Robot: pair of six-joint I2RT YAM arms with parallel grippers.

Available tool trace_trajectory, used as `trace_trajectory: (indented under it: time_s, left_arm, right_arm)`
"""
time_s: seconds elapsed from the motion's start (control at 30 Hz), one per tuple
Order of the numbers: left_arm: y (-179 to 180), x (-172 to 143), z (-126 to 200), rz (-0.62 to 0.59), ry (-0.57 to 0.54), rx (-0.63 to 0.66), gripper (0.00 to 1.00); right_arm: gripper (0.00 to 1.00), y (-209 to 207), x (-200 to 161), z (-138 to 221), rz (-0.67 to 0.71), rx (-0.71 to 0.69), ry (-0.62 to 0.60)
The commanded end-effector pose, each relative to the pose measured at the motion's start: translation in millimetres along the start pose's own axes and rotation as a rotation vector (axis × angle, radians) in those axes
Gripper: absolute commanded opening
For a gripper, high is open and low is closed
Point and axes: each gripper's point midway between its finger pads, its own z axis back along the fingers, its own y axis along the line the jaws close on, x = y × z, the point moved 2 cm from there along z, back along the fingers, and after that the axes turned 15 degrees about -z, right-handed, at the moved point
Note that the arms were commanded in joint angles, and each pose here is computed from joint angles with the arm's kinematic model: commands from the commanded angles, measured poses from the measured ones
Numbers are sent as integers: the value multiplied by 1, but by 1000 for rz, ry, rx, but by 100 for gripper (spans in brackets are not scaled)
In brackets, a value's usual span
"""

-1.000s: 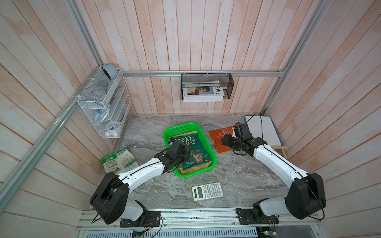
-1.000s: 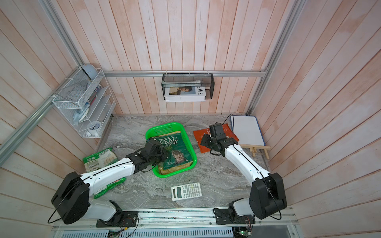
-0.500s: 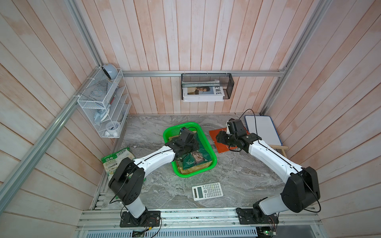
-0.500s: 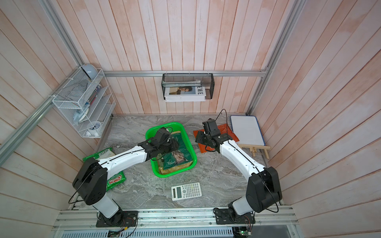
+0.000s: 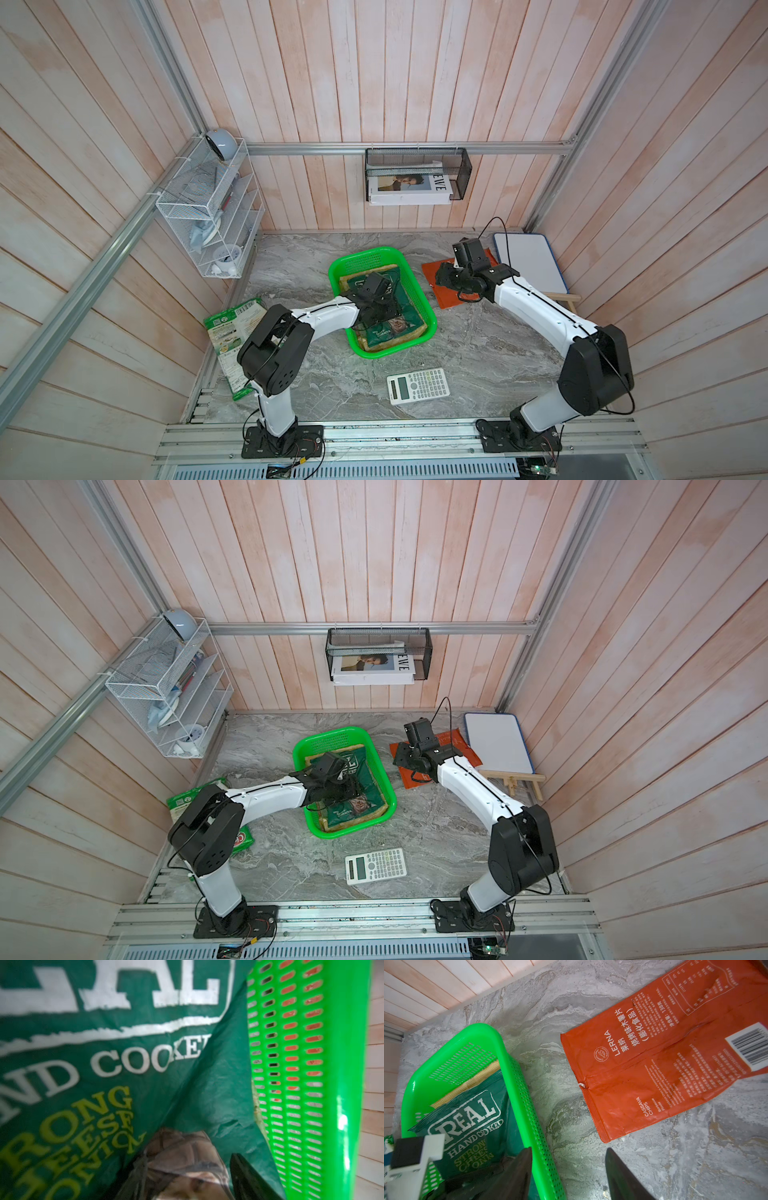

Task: Put the potato chips into the basket
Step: Place the potato chip in the basket, then pick up the potato chip from the center of the board.

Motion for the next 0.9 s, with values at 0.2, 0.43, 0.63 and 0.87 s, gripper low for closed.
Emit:
trace_trajectory:
  time_s: [0.2,0.43,0.63,0.87]
  left_arm:
    - [-47,100,143,-425,-552,-56,81]
    - [-14,128,186,-549,-693,93,88]
    - [20,130,189,-499,-682,175,88]
    - [33,120,173,-448,-604,179,88]
  right_arm:
    - [63,-33,55,-9,-165,-143,-131]
    - [63,-81,81,-33,-364,-357,-164]
    - [64,-96,97,-63,-410,-496,-197]
    - [64,-104,118,-106,-400,-663,-199]
